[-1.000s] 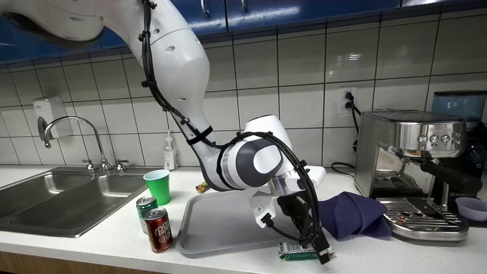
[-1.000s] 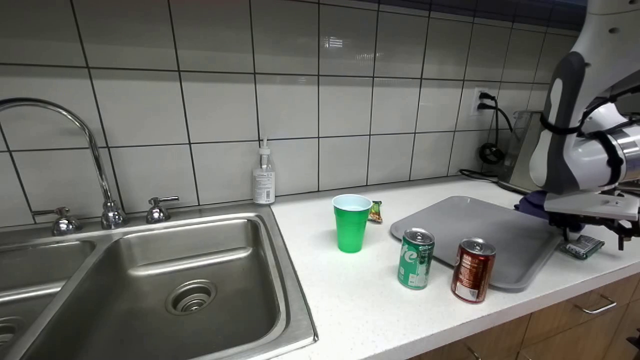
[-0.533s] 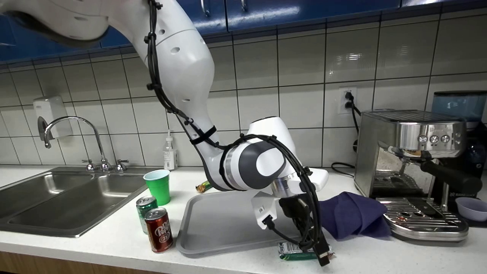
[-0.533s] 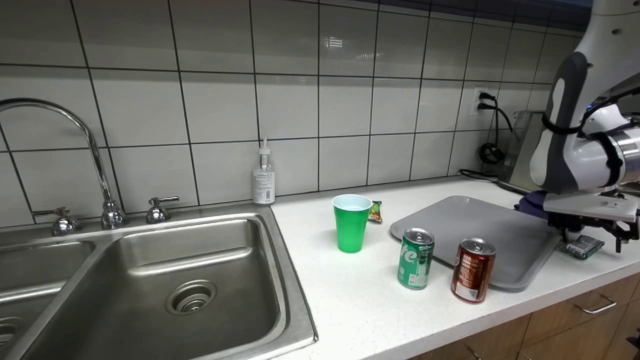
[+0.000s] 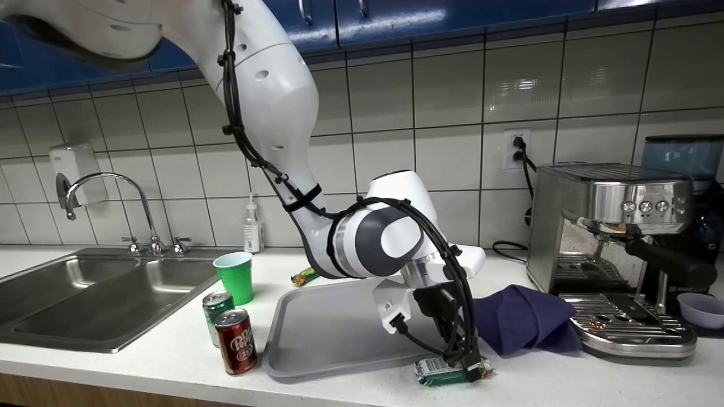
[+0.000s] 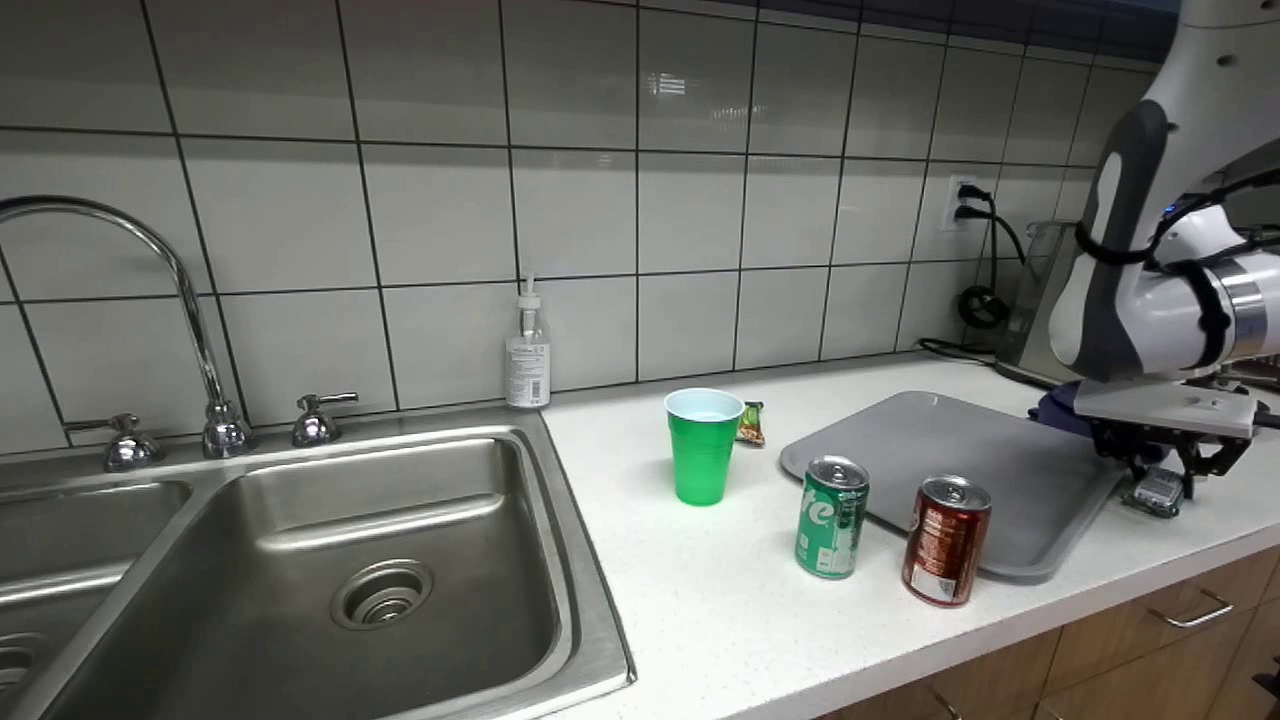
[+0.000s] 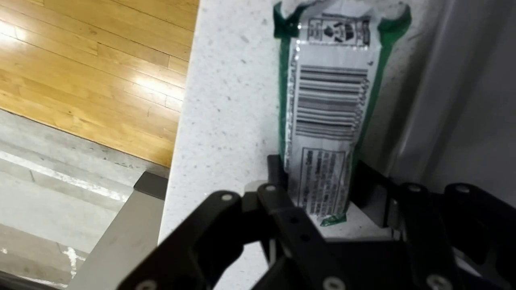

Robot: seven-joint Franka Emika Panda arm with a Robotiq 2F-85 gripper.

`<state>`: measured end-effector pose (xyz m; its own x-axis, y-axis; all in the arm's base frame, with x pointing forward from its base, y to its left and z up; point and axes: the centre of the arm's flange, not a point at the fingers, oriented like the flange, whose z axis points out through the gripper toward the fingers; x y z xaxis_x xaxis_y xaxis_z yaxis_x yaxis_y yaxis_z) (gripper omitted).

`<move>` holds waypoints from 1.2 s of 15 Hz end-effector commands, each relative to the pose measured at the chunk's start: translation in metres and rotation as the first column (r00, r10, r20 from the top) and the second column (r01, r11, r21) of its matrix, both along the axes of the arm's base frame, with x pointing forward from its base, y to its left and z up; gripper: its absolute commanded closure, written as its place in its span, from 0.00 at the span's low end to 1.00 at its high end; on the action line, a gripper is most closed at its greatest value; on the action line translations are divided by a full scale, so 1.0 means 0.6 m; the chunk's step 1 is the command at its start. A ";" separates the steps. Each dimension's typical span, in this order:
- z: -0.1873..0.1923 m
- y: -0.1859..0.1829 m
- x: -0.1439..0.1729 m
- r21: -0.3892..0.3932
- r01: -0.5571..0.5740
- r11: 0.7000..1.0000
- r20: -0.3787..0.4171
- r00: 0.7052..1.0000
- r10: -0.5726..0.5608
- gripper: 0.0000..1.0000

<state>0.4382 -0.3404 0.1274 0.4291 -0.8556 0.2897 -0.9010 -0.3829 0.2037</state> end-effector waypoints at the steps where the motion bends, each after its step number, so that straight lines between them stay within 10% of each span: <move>1: 0.011 -0.010 -0.004 0.031 0.007 0.999 0.006 1.000 -0.007 0.83; 18: 0.094 0.029 -0.009 0.011 -0.106 0.994 0.012 0.994 0.106 0.83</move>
